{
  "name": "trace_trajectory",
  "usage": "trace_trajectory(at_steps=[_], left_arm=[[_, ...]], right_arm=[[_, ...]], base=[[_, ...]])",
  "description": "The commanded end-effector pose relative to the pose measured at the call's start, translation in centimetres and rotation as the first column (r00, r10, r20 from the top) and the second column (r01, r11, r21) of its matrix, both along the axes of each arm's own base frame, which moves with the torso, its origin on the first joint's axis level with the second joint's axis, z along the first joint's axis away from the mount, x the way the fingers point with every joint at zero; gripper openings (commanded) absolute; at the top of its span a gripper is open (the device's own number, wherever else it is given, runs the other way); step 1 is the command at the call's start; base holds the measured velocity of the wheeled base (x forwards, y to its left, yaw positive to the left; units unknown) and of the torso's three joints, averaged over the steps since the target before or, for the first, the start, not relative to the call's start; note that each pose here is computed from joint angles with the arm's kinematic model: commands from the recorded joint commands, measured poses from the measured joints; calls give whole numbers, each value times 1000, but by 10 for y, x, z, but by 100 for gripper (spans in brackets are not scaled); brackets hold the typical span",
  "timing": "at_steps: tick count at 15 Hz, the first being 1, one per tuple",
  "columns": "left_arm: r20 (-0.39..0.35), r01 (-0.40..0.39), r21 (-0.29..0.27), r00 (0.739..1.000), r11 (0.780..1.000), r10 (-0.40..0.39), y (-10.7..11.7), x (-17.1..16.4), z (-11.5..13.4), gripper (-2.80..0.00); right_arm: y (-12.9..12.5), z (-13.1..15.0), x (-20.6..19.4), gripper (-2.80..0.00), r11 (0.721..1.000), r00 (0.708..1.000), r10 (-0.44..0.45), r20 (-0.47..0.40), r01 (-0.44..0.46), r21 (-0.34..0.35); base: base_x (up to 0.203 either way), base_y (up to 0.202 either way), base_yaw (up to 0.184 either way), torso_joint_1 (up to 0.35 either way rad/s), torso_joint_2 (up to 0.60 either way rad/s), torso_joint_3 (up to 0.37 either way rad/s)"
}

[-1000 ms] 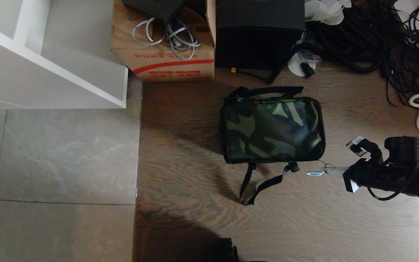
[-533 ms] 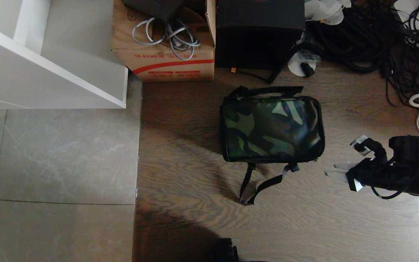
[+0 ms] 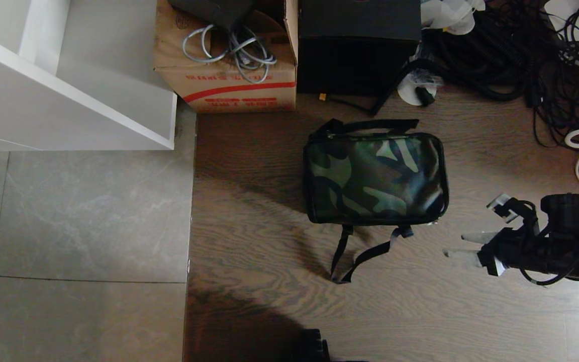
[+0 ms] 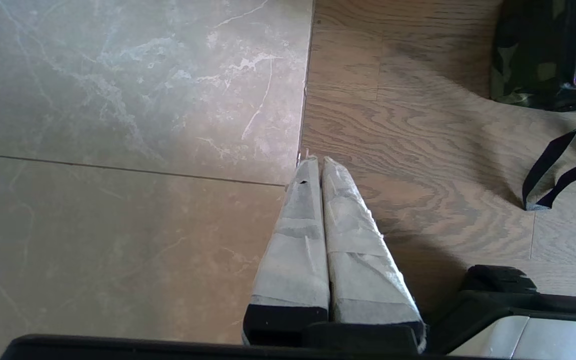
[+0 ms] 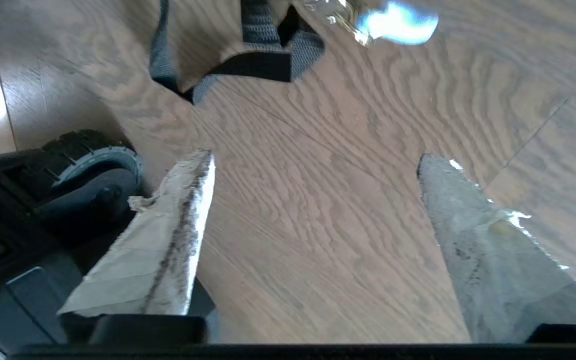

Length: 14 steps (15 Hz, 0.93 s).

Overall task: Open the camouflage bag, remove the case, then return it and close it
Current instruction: Open the top of the storage box

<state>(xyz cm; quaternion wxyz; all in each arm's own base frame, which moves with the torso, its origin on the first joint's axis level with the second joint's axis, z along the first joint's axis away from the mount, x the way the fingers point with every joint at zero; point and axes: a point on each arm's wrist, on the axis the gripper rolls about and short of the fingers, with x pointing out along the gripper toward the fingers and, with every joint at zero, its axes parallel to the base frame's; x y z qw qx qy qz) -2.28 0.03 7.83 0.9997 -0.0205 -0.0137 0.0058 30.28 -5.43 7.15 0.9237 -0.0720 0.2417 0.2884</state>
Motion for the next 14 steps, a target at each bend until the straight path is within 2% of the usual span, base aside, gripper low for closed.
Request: trace_trajectory(at_steps=[1, 14], left_arm=[[-7, 0, -1, 1000, 1000, 0, 0, 1, -2, -280], [-7, -2, -1, 1000, 1000, 2, 0, 1, -2, -280]], right_arm=[[2, 3, -3, 0, 1000, 1000, 22, 17, -22, 9], [1, -1, 2, 0, 999, 999, 41, 29, -41, 19]], base=[[0, 0, 0, 0, 0, 0], [0, 0, 0, 0, 0, 0]])
